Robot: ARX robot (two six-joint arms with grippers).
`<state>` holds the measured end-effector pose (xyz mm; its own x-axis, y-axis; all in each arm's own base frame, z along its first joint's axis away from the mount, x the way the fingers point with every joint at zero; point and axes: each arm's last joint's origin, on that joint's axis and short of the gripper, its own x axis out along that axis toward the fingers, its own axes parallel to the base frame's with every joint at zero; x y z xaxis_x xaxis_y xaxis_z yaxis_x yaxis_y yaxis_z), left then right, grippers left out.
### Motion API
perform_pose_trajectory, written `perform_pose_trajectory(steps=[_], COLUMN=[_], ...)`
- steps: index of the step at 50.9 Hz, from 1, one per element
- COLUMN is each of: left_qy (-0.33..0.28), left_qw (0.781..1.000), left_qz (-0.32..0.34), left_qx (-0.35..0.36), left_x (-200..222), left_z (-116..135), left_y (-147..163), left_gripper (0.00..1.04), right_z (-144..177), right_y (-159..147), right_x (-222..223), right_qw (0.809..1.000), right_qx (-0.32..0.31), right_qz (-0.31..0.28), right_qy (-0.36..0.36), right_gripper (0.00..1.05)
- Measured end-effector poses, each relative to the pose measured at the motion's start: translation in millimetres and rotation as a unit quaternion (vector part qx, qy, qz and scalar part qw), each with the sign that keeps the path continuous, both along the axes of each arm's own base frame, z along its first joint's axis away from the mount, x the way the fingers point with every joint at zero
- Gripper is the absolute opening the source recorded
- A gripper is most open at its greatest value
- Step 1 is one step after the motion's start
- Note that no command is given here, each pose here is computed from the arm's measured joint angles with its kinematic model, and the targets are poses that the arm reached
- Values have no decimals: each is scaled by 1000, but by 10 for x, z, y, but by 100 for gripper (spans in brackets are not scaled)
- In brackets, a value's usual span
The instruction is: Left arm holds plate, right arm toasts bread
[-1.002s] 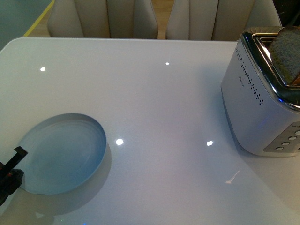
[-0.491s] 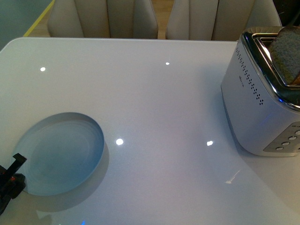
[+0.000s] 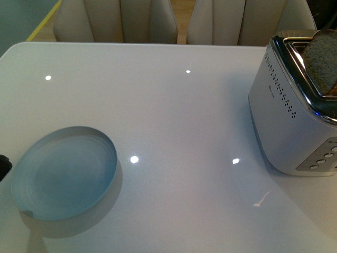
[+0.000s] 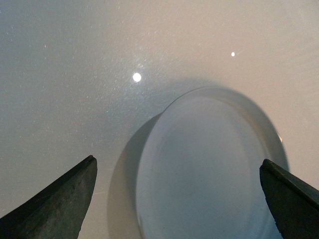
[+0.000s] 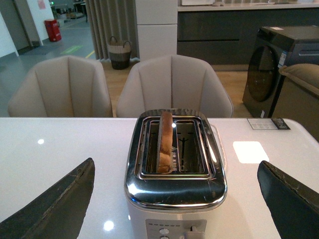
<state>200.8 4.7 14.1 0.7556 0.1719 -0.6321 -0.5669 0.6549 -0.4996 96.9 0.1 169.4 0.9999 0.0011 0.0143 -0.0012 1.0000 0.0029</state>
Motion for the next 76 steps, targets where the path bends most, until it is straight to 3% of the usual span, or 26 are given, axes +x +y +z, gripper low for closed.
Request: perform_pose_trajectory(steps=[21,32,56,76], left_qy=[-111,-194,-195,-197], left_qw=[989,973,962,961], left_qz=[85,124,188,191], left_qx=[37,10,-33,-37], left_x=[-243,-455,-765,-768], left_z=[811,1150,1140,1141], left_y=[-292,-496,-424,-421], left_gripper=[97,97,97,97], right_z=[0,0,0,0], right_y=[0,0,0,0], right_x=[0,0,0,0], right_qw=[1000,1000,1000,1000], right_qx=[0,0,0,0], right_qz=[0,0,0,0], right_qy=[0,0,0,0], right_gripper=[96,96,96,96])
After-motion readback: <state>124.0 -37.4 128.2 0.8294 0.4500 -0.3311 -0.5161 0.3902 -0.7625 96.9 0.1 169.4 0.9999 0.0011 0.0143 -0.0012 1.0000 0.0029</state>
